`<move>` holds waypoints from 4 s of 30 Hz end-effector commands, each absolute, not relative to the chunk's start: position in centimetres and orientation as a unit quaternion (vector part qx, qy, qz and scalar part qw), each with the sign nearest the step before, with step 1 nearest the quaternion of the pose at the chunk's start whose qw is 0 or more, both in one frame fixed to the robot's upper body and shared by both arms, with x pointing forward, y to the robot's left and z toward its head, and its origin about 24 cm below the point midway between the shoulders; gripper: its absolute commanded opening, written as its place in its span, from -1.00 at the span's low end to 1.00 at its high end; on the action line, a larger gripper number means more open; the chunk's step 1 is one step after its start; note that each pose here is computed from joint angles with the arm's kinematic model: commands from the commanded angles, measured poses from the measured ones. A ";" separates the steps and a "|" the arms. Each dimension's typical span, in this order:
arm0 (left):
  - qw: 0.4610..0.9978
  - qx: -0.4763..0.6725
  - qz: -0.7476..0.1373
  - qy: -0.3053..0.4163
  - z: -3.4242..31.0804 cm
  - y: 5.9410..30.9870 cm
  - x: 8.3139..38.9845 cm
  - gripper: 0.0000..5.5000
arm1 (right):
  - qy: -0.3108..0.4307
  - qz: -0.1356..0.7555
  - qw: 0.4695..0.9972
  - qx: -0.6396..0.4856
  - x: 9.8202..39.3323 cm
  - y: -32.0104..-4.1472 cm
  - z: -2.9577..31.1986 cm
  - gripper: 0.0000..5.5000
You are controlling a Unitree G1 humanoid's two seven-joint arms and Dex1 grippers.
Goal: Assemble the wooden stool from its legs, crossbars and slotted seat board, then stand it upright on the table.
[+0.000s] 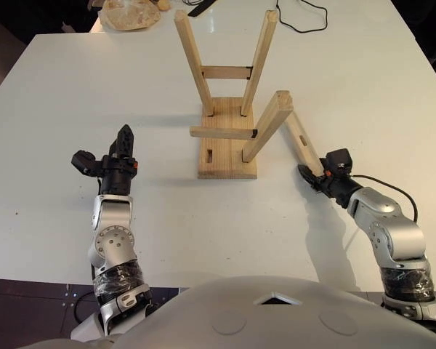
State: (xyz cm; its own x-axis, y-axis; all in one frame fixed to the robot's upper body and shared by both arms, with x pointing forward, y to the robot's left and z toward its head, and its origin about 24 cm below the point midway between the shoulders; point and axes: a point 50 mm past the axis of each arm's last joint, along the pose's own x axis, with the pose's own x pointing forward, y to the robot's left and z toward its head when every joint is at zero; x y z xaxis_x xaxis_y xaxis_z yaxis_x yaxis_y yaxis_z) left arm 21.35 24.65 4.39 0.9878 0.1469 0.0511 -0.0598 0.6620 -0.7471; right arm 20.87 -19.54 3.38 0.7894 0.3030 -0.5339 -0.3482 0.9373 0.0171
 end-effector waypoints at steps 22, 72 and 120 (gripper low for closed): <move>0.830 -0.315 -0.381 -0.257 28.4 20.3 25.6 0.24 | -0.209 0.622 0.683 0.321 26.8 -13.9 28.1 -0.26; 0.724 -0.139 -0.673 -0.065 26.4 12.9 21.5 0.22 | 0.052 0.745 0.665 0.027 24.7 -15.4 21.6 -0.26; 0.912 0.091 -0.399 0.029 16.7 26.0 23.9 -0.26 | -0.174 0.538 0.798 0.211 29.3 -19.4 26.3 0.08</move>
State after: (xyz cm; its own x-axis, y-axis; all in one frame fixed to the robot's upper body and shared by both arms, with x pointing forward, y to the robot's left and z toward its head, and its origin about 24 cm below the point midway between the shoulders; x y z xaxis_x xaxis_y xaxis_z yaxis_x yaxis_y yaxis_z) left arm 24.16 26.74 18.76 0.6862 -0.7170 -0.1228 0.7248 0.6596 0.1990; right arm 28.91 -19.51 26.50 0.3526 0.7826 0.5131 -0.9351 0.3160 0.1606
